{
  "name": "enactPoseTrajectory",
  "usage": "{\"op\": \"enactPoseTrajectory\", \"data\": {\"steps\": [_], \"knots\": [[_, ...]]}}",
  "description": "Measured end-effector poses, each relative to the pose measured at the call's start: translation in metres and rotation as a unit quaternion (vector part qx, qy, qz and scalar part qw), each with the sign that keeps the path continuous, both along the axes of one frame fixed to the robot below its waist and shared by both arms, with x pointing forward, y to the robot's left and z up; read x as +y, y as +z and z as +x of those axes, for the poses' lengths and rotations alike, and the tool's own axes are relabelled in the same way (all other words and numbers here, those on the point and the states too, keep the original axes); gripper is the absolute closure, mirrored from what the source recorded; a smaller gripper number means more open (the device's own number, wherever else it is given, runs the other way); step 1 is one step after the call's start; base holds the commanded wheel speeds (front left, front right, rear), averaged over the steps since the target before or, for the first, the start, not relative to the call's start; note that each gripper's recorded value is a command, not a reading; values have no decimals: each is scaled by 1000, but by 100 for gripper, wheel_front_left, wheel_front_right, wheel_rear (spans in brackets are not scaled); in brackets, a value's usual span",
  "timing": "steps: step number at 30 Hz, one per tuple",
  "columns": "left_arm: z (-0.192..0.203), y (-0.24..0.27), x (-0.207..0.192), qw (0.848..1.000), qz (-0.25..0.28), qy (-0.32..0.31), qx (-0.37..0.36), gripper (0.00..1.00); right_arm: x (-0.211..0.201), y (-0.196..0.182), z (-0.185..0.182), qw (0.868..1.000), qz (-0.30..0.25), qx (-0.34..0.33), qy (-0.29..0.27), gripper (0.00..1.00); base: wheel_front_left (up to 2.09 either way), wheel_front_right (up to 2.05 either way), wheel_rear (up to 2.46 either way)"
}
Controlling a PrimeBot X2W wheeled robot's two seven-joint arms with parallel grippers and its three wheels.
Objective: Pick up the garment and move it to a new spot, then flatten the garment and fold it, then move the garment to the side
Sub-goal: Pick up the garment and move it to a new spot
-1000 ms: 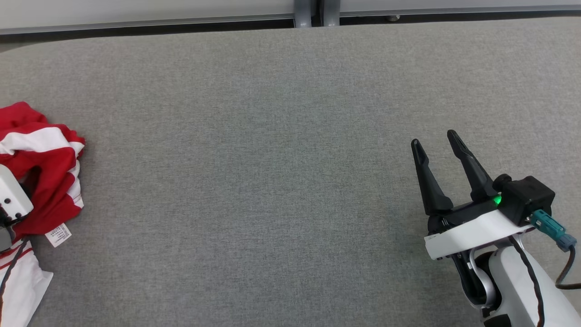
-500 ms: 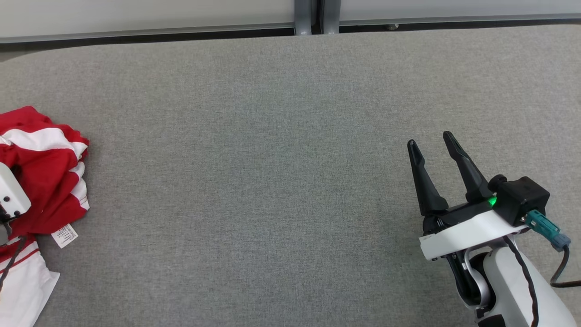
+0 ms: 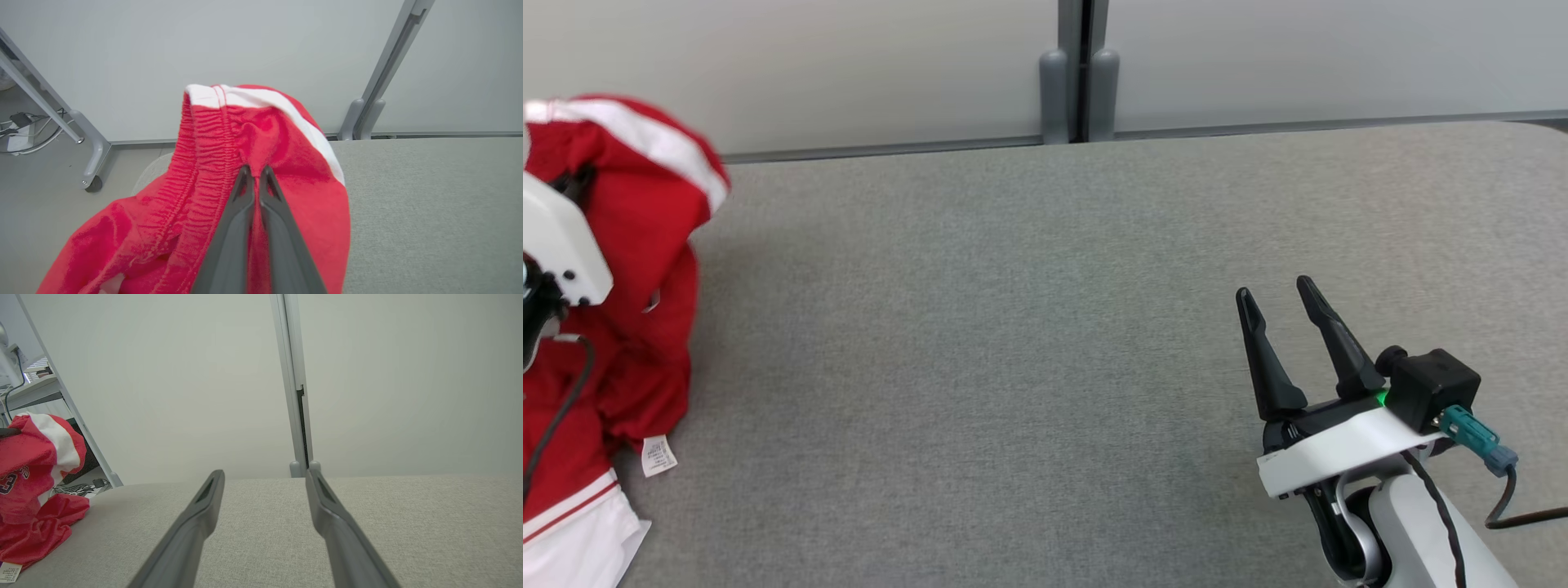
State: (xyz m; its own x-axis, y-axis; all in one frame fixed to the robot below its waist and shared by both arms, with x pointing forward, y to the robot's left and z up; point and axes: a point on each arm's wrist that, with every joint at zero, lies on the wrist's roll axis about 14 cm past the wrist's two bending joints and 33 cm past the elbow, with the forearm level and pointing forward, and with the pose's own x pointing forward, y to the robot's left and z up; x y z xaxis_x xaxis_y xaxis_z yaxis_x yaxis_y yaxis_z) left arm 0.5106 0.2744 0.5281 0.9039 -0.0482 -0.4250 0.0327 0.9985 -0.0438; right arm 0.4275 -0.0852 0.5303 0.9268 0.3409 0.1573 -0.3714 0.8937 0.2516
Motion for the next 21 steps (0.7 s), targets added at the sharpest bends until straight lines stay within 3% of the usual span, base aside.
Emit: {"op": "enactPoseTrajectory", "data": {"steps": [5, 10, 17, 21], "knots": [[10, 51, -60, 994, -8, -85, -65, 100, -12, 8, -12, 1000, 4, -8, -21, 0, 0, 0, 0], [7, 94, -129, 977, -28, -175, -118, 100, -31, 15, -24, 999, 7, -15, -50, 0, 0, 0, 0], [-15, 145, -230, 934, -111, -281, -190, 100, -67, 19, -40, 994, 9, -19, -104, 0, 0, 0, 0], [-29, 135, -265, 918, -170, -304, -192, 100, -85, 15, -44, 992, 4, -13, -127, 0, 0, 0, 0]]}}
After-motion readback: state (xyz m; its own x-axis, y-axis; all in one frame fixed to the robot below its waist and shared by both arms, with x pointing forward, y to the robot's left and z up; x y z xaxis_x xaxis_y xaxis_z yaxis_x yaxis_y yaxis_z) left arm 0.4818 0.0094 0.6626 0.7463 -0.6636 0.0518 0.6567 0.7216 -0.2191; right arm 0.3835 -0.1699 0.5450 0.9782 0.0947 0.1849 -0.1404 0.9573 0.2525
